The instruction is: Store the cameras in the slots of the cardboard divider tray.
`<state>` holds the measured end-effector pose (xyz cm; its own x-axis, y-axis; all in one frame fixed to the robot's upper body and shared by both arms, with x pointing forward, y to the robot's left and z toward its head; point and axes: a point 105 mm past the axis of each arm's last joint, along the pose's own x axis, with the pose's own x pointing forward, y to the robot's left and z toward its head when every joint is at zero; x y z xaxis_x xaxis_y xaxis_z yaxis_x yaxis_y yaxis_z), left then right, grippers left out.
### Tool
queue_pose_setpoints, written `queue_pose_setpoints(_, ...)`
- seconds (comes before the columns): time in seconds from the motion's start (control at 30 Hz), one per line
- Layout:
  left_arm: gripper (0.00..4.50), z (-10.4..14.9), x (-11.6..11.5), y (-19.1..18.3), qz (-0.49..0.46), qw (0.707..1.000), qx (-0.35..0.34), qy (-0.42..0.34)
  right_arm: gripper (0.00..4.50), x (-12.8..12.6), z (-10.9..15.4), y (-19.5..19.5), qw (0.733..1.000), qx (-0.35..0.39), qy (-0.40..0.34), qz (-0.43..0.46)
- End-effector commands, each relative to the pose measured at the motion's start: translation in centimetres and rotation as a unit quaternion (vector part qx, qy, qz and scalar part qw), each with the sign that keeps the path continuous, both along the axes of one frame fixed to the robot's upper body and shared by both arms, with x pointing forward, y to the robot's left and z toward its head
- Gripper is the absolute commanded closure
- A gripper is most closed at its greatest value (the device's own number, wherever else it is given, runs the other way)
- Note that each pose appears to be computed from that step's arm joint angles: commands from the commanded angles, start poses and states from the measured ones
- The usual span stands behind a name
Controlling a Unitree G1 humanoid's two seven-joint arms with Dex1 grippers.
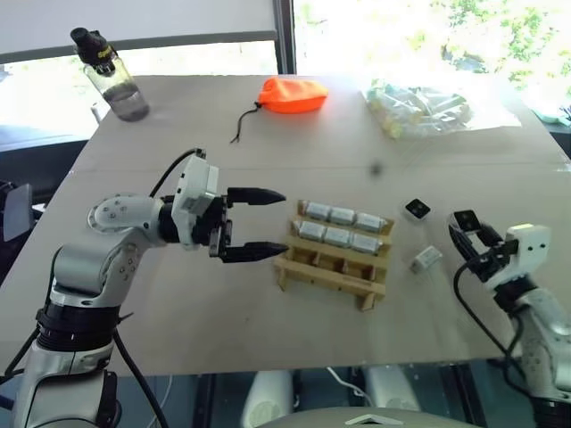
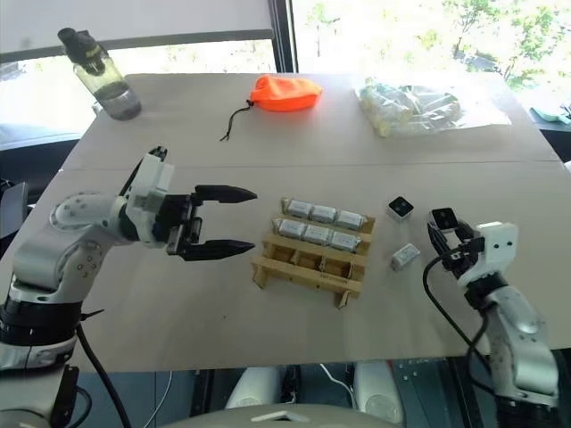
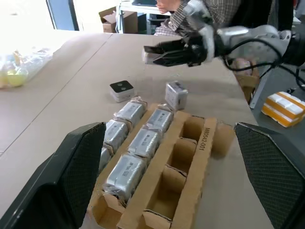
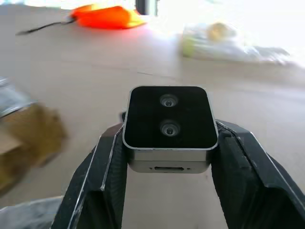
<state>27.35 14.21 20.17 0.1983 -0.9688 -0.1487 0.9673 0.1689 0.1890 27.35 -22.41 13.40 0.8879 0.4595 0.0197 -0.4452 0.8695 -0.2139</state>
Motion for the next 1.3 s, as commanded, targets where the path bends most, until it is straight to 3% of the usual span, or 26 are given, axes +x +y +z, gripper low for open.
queue_pose_setpoints(0.03, 0.0, -0.1, 1.1, -0.4, 0.026, 1.0, 0.011, 0.01, 2.56, 0.1, 1.3, 1.8, 0.989, -0.13, -0.032, 0.064)
queue_pose_setpoints(0.13, 0.0, -0.4, 2.1, -1.1, 0.044, 0.999, 0.013, 0.028, 2.56, 0.9, 2.4, 3.7, 0.965, -0.217, -0.083, 0.124)
queue_pose_setpoints(0.27, 0.0, -0.6, 2.7, -3.6, -0.001, 0.999, 0.017, 0.038, 2.56, 2.1, 4.6, 9.4, 0.861, -0.368, -0.227, 0.268)
queue_pose_setpoints(0.47, 0.0, -0.3, 3.7, -4.9, -0.037, 0.998, 0.024, 0.038, 2.56, 1.3, 6.0, 14.2, 0.768, -0.416, -0.346, 0.342)
queue_pose_setpoints(0.6, 0.0, 0.1, 4.4, -5.4, -0.052, 0.997, 0.03, 0.04, 2.56, 0.8, 5.3, 15.6, 0.73, -0.434, -0.374, 0.374)
queue_pose_setpoints(0.83, 0.0, 0.1, 4.3, -5.7, -0.084, 0.994, 0.046, 0.059, 2.56, 1.1, 5.9, 16.8, 0.696, -0.452, -0.422, 0.365)
queue_pose_setpoints(1.13, 0.0, 0.3, 3.7, -6.7, -0.105, 0.99, 0.042, 0.085, 2.56, 1.4, 6.2, 17.3, 0.685, -0.456, -0.441, 0.359)
queue_pose_setpoints(1.23, 0.71, 0.6, 4.0, -6.8, -0.096, 0.991, 0.036, 0.09, 2.56, 1.4, 6.0, 17.3, 0.684, -0.457, -0.44, 0.361)
queue_pose_setpoints(1.3, 1.54, 0.7, 3.9, -6.7, -0.098, 0.99, 0.037, 0.094, 2.56, 1.4, 5.9, 17.3, 0.682, -0.458, -0.44, 0.363)
